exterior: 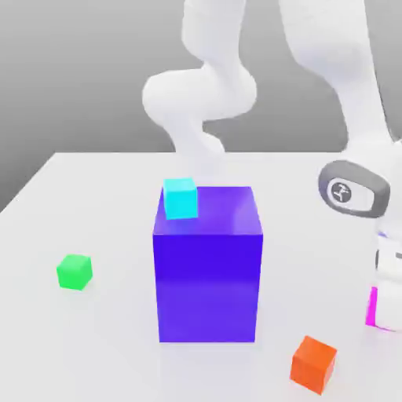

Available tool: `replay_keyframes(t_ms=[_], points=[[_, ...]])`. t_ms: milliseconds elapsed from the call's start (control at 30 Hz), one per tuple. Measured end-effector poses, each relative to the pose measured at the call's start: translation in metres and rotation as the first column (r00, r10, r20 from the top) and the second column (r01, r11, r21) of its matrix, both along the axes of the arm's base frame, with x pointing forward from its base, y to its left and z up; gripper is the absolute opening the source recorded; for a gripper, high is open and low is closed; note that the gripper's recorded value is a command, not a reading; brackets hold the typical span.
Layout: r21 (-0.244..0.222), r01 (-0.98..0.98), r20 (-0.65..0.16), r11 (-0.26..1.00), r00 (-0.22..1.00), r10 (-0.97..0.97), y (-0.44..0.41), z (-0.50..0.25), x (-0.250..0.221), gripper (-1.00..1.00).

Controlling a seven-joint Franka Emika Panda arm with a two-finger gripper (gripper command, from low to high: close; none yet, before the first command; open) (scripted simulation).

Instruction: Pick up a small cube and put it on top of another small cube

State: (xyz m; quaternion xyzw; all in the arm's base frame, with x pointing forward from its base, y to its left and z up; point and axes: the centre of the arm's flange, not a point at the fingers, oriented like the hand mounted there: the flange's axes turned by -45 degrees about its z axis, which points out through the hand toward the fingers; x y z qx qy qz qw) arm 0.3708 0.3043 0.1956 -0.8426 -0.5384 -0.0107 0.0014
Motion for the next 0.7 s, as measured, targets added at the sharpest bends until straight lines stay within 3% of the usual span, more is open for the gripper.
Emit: replay_keyframes(t_ms=[167, 300, 500, 700], points=[[0.001, 0.334, 0.042, 0.943, 0.942, -0.334, -0.093, 0.023, 0.049, -1.00], [0.010, 0.610, 0.071, 0.792, 0.790, -0.609, -0.186, 0.038, 0.073, -1.00], [0.044, 0.917, 0.099, 0.396, 0.390, -0.915, -0.337, 0.059, 0.069, -1.00], [0.048, 0.982, 0.073, -0.183, -0.186, -0.980, -0.473, 0.064, -0.008, -1.00]])
